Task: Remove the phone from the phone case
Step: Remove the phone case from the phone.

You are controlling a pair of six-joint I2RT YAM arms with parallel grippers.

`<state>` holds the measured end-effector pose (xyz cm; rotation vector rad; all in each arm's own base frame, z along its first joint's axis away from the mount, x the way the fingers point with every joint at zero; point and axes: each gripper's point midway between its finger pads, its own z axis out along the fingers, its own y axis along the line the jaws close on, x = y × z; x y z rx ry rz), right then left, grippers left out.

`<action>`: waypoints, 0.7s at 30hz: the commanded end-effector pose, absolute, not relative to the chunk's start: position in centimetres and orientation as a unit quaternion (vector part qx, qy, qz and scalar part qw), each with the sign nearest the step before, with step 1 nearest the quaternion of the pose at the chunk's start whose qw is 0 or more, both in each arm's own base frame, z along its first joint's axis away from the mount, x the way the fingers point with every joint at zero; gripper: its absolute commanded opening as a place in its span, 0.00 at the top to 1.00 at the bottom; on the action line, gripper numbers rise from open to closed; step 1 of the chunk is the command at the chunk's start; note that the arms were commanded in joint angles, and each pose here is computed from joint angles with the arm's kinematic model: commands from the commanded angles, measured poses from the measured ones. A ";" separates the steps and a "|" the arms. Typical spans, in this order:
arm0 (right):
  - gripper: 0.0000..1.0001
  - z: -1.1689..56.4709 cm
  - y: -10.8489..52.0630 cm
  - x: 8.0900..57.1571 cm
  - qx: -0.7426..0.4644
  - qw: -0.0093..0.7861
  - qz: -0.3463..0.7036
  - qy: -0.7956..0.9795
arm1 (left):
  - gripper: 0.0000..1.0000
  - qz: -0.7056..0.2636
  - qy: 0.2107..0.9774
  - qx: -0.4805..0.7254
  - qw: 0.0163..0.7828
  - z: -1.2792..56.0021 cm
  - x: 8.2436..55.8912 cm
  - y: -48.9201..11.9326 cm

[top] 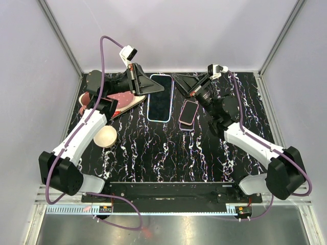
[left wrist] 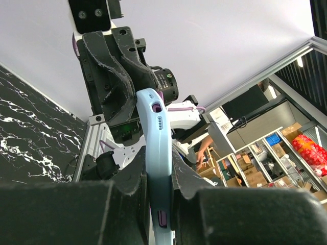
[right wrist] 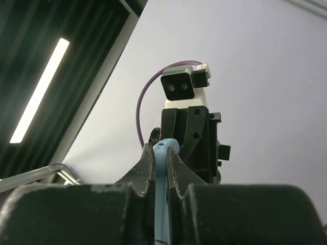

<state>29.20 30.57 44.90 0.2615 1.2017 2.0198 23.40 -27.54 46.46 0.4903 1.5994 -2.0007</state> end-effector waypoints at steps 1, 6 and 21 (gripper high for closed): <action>0.90 18.5 34.7 27.6 0.100 0.191 0.565 0.797 | 1.00 -0.769 0.328 0.264 0.481 62.5 14.8 -23.0; 0.86 17.1 34.2 26.8 0.091 0.183 0.545 0.813 | 1.00 -0.768 0.328 0.253 0.489 62.7 15.4 -22.7; 0.53 17.7 33.8 22.9 0.009 0.149 0.572 0.806 | 1.00 -0.756 0.364 0.237 0.489 60.8 18.1 -23.0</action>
